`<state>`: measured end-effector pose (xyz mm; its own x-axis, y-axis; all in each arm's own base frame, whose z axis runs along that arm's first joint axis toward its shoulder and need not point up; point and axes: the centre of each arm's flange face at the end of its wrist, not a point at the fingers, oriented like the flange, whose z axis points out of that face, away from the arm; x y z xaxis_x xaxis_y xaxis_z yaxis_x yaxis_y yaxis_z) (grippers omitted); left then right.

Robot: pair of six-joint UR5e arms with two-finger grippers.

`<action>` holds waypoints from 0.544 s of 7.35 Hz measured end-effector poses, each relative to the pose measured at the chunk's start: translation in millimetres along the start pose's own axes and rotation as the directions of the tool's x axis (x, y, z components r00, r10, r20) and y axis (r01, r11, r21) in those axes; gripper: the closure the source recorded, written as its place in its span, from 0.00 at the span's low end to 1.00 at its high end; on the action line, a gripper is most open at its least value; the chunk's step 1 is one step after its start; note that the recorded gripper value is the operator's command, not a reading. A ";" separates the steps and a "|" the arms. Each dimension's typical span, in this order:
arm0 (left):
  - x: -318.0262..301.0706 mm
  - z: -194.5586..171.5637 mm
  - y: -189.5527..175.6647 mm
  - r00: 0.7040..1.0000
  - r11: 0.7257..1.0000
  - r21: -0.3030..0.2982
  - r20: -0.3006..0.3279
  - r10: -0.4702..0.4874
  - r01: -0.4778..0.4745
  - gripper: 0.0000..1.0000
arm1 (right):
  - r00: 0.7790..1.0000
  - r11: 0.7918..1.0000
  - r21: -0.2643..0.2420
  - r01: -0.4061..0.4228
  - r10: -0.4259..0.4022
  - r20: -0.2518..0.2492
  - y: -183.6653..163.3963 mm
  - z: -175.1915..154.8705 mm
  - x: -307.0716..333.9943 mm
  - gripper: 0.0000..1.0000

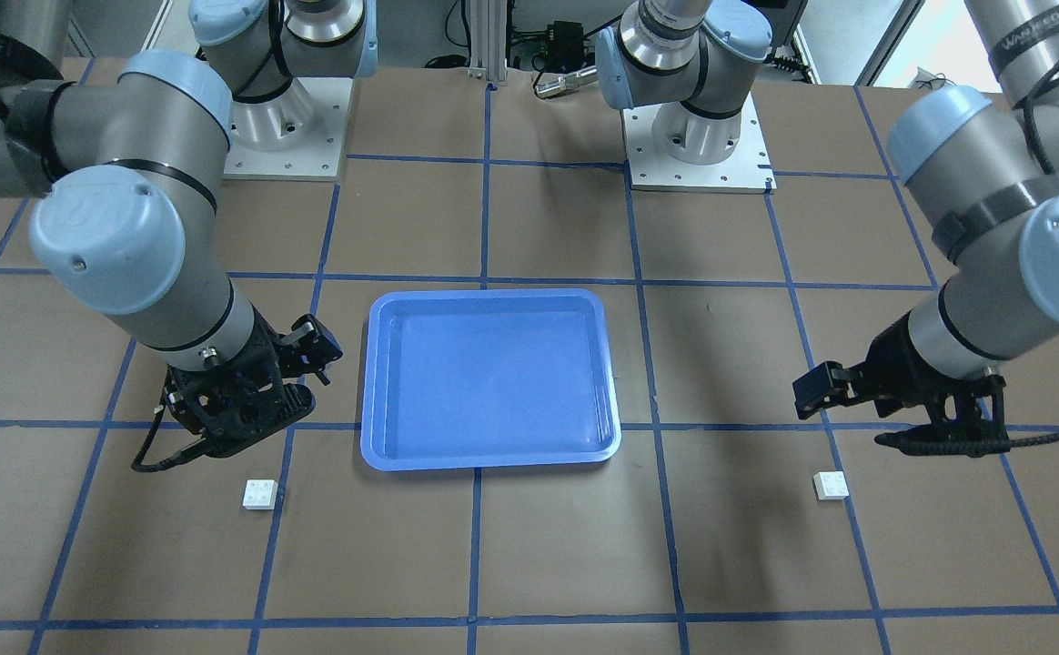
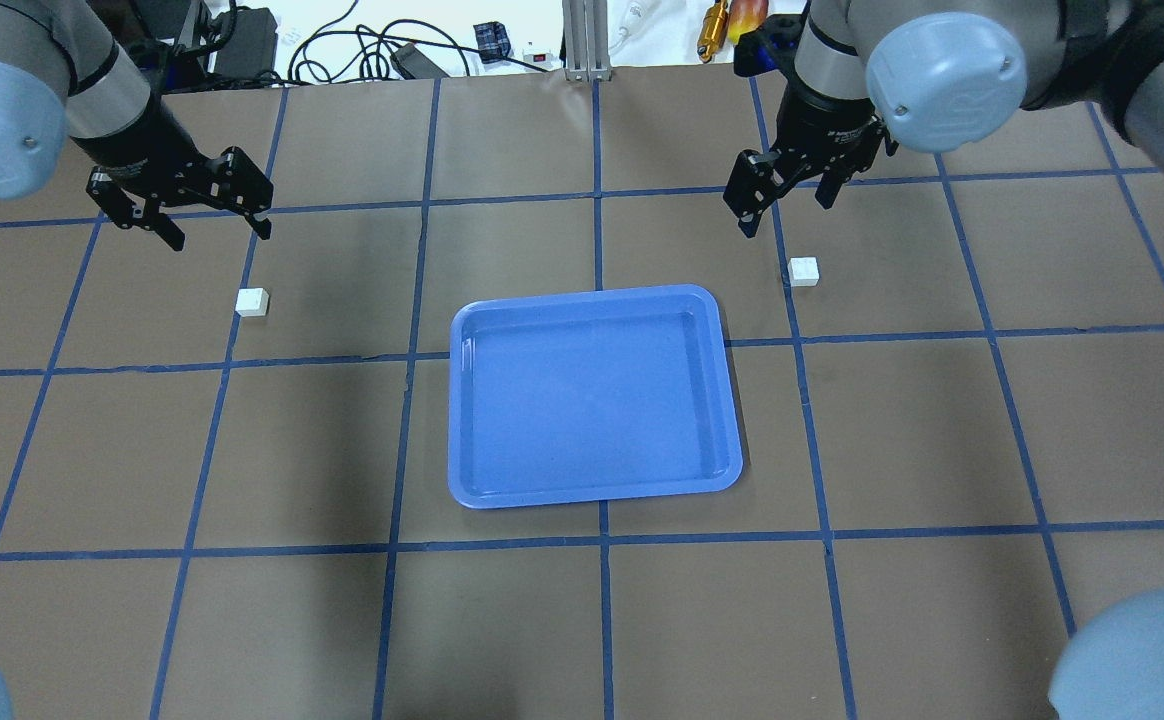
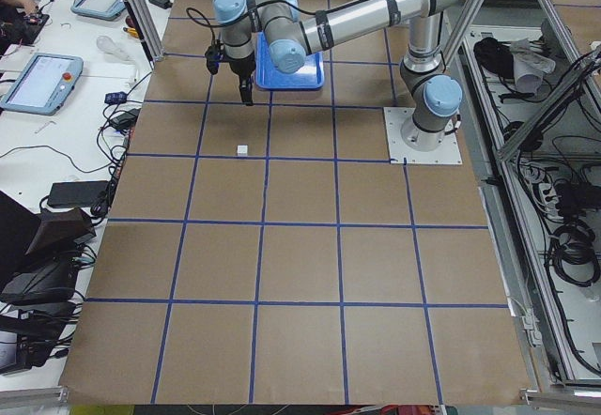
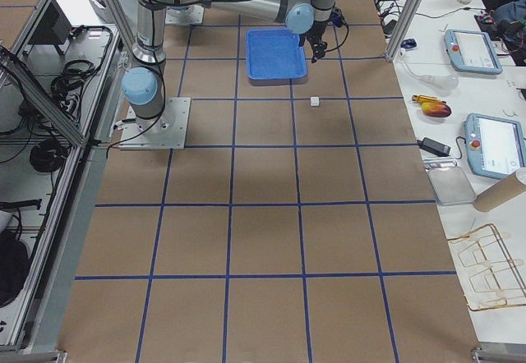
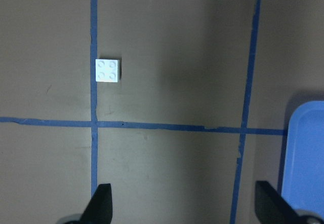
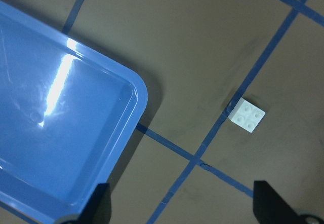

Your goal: Assemble white blocks and place on blue tray

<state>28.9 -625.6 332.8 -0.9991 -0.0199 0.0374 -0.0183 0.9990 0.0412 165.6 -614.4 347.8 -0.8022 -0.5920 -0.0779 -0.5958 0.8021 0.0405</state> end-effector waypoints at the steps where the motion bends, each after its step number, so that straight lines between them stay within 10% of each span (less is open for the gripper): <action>1: -17.6 25.5 -17.3 0.999 0.999 0.005 0.006 0.050 -0.050 0.00 | 0.981 0.981 -0.014 0.192 -0.192 0.004 -4.6 13.6 6.0 0.00; 4: -50.4 88.4 -39.0 0.981 0.985 -0.041 0.092 0.173 -0.170 0.03 | 0.755 0.754 0.018 0.656 -0.656 -0.027 -12.1 41.2 43.6 0.00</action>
<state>76.6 -660.0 241.1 -0.9865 0.1567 -0.0477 0.1529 0.9854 0.0750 139.5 -646.7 302.9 -0.2157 -0.9747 -0.0587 -0.9751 0.2181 -0.0389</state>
